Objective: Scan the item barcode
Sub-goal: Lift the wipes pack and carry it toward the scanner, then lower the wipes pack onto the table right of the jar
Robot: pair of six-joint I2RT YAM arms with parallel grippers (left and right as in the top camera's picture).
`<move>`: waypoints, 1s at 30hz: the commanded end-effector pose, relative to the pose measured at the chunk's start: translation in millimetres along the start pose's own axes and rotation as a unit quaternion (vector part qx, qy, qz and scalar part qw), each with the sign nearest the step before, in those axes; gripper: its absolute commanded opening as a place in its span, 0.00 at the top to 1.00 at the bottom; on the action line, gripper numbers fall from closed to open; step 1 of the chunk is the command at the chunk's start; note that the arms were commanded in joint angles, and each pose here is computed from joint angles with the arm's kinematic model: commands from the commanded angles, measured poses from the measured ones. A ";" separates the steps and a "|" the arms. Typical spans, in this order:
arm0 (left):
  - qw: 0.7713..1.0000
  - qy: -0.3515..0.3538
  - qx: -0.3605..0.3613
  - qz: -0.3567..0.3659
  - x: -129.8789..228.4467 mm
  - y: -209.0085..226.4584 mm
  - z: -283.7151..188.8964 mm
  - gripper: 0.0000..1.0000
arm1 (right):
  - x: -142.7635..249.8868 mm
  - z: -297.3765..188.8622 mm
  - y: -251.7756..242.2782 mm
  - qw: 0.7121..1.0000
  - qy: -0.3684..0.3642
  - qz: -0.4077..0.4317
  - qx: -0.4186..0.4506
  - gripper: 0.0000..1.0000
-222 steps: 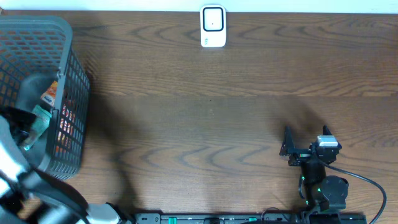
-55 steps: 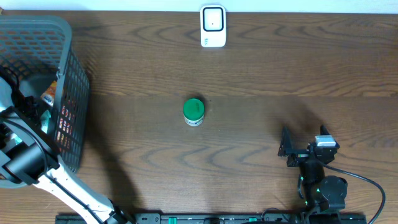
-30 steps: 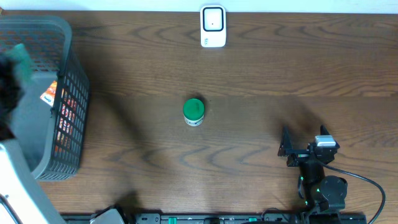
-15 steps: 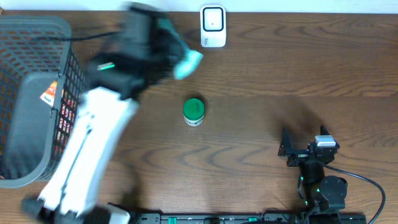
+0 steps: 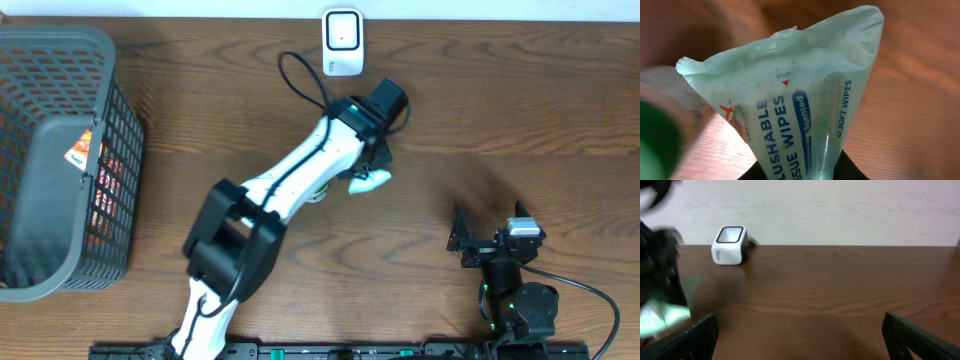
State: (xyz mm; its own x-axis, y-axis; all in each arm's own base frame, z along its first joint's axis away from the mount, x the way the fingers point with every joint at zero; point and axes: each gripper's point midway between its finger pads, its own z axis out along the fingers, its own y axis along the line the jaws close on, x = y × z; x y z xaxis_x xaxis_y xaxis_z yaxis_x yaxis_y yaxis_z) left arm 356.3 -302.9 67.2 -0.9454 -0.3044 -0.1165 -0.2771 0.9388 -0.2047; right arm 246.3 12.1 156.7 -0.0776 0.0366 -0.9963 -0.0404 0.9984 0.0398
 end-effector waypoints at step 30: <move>0.990 -0.098 -0.031 0.096 13.0 -16.9 -25.5 0.30 | 0.4 -0.1 0.1 1.000 0.000 0.005 0.001 0.01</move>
State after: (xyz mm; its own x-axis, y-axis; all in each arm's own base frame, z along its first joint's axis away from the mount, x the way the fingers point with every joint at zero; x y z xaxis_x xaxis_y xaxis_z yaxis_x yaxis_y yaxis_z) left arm 331.3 -327.8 57.2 -0.9614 -0.1309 -0.2420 -0.1143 0.9901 -0.0818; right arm 246.3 12.1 156.7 -0.0776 0.0366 -0.9963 -0.0400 0.9984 0.0398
